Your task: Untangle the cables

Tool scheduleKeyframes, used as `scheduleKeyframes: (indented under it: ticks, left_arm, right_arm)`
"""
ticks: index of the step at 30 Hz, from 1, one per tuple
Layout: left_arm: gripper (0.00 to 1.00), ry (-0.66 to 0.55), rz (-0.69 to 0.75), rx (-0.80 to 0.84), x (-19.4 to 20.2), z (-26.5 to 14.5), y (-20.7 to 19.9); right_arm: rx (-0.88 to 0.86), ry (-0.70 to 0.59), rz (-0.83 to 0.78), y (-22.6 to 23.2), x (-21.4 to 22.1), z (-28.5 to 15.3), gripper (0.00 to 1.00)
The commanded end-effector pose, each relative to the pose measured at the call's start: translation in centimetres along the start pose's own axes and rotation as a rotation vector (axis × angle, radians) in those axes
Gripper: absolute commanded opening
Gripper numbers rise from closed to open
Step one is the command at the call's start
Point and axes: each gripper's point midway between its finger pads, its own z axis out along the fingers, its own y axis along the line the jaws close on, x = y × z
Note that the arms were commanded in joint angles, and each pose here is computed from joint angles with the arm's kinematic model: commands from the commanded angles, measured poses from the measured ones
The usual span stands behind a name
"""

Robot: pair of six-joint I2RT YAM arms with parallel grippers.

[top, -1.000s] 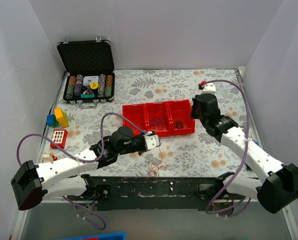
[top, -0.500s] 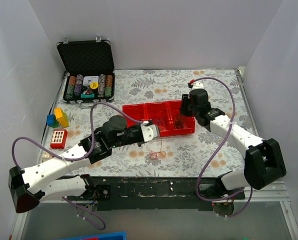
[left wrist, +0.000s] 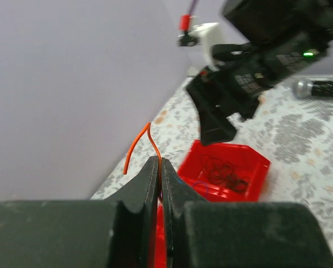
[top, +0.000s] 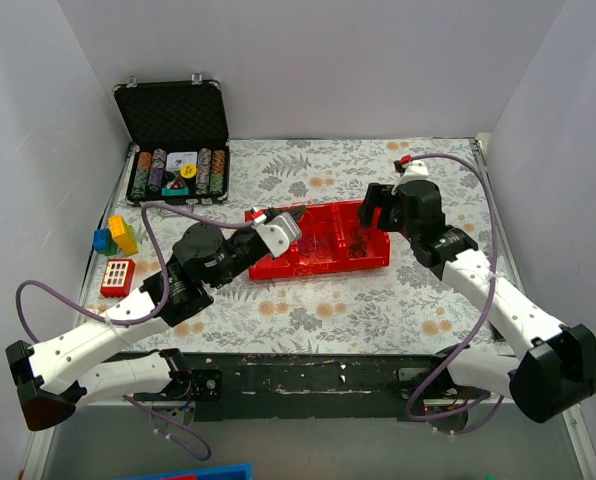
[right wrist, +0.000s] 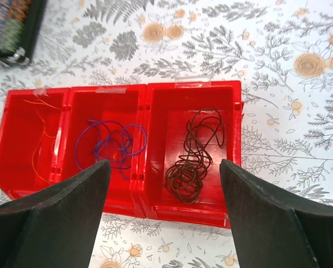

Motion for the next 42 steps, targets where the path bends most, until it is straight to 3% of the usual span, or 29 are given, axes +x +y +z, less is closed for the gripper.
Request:
scheduleKeyframes:
  ticks: [1, 13, 23, 34, 42]
  left_arm:
    - [0.00, -0.051, 0.009, -0.304, -2.3, -0.5, 6.5]
    - [0.00, 0.094, -0.097, -0.542, 6.1, 0.3, 12.7]
    - [0.00, 0.242, -0.062, -0.440, 13.5, 0.3, 9.6]
    - [0.00, 0.250, -0.068, -0.437, 14.1, -0.2, 9.2]
    - [0.00, 0.514, -0.030, -0.437, 21.2, -1.6, 7.7]
  right_arm:
    - [0.010, -0.058, 0.030, -0.7, -1.1, -2.3, 0.86]
    - [0.019, -0.093, 0.051, -1.7, -0.4, -5.7, 0.84]
    - [0.041, -0.084, 0.058, -2.5, 0.9, -6.2, 0.84]
    - [0.037, -0.073, 0.062, -2.6, 1.5, -5.9, 0.84]
    - [0.037, -0.071, 0.068, -2.7, 1.7, -6.1, 0.85]
